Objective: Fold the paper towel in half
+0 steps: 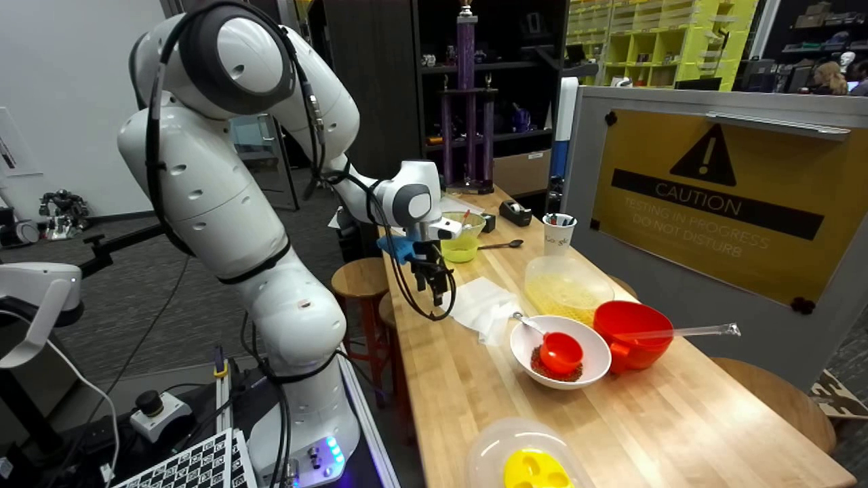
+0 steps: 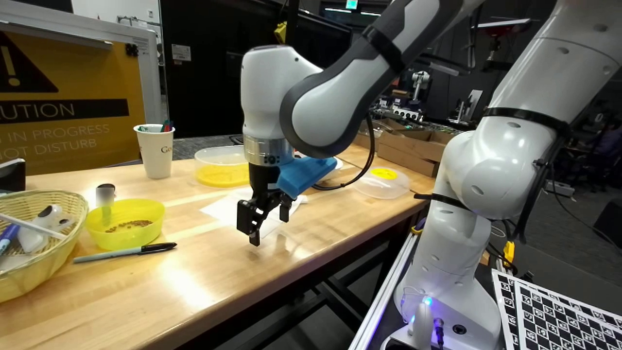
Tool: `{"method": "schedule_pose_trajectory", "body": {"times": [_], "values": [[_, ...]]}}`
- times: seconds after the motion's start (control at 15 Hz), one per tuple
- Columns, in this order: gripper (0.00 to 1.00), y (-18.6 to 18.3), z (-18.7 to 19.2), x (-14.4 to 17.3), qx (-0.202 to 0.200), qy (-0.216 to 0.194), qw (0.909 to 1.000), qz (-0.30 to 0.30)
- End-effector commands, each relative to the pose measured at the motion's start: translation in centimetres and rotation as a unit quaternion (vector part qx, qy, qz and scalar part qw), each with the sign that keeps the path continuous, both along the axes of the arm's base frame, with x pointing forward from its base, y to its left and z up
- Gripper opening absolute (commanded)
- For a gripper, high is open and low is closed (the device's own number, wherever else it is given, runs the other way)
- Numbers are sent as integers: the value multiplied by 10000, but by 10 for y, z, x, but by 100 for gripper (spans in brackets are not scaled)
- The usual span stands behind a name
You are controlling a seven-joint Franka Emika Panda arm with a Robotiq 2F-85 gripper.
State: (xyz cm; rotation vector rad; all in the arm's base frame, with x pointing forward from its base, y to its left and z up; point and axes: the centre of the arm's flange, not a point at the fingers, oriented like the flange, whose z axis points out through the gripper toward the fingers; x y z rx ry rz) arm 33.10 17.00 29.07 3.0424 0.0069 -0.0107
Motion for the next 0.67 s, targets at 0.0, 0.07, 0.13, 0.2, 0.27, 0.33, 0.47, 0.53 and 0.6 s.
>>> {"method": "schedule_pose_trajectory", "body": {"times": [0.0,0.07,0.13,0.2,0.27,0.33,0.47,0.53,0.6], "values": [[100,-7,-6,-12,18,19,10000,26],[100,-7,-7,-12,23,19,10000,22],[100,-7,-7,-11,35,18,10000,14],[100,-8,-6,-11,66,47,10000,7],[100,-8,-7,-8,88,55,9999,0],[100,-10,-5,-6,100,79,9999,-19],[100,-12,-4,-1,119,47,9999,-41],[100,-13,-2,1,137,57,9999,-41],[100,-13,-2,3,152,49,9999,-46]]}}
